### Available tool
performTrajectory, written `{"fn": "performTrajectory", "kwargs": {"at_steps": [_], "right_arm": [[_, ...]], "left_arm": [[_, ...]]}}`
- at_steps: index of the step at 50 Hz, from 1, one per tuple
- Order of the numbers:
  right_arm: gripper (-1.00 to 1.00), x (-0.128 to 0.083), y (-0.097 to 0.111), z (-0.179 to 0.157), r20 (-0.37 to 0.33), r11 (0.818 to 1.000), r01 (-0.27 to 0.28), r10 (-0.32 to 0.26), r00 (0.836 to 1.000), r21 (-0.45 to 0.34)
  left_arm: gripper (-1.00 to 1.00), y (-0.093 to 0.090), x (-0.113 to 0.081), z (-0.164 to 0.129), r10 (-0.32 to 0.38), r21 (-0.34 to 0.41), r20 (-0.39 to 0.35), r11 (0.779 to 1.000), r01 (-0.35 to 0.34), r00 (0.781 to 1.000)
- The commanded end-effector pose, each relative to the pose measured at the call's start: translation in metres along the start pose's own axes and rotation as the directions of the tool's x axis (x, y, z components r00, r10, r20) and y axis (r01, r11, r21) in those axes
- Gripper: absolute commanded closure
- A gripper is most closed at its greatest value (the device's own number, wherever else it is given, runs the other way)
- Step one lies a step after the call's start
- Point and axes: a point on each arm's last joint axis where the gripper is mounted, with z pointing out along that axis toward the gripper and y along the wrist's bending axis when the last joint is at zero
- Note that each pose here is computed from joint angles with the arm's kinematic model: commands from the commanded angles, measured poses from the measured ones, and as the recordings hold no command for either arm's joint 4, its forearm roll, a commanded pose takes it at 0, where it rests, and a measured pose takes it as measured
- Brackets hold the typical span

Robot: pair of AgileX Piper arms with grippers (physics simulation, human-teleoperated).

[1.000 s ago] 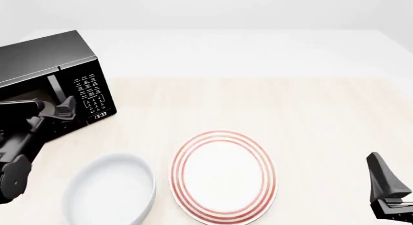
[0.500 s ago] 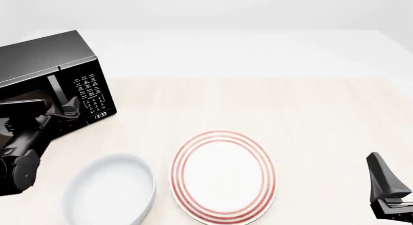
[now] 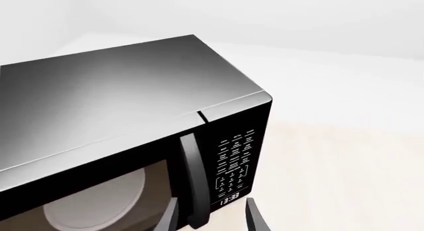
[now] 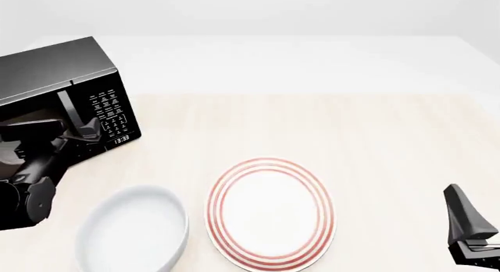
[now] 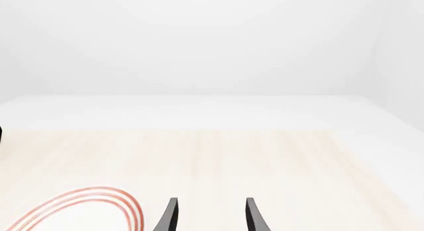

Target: Open the microwave.

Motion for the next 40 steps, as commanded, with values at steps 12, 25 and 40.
{"fn": "performTrajectory", "kwargs": {"at_steps": [12, 25, 40], "right_arm": [[-1.0, 0.0, 0.0, 0.0, 0.0, 1.0, 0.0, 0.0, 1.0, 0.0], [-1.0, 0.0, 0.0, 0.0, 0.0, 1.0, 0.0, 0.0, 1.0, 0.0], [-1.0, 0.0, 0.0, 0.0, 0.0, 1.0, 0.0, 0.0, 1.0, 0.0]], "left_arm": [[-1.0, 0.0, 0.009, 0.018, -0.016, -0.002, -0.032, 1.0, 0.015, 0.999], [-1.0, -0.002, 0.013, 0.025, -0.019, 0.006, -0.046, 1.0, 0.019, 0.999], [-1.0, 0.001, 0.022, 0.033, -0.03, -0.004, -0.068, 1.0, 0.03, 0.997]]}}
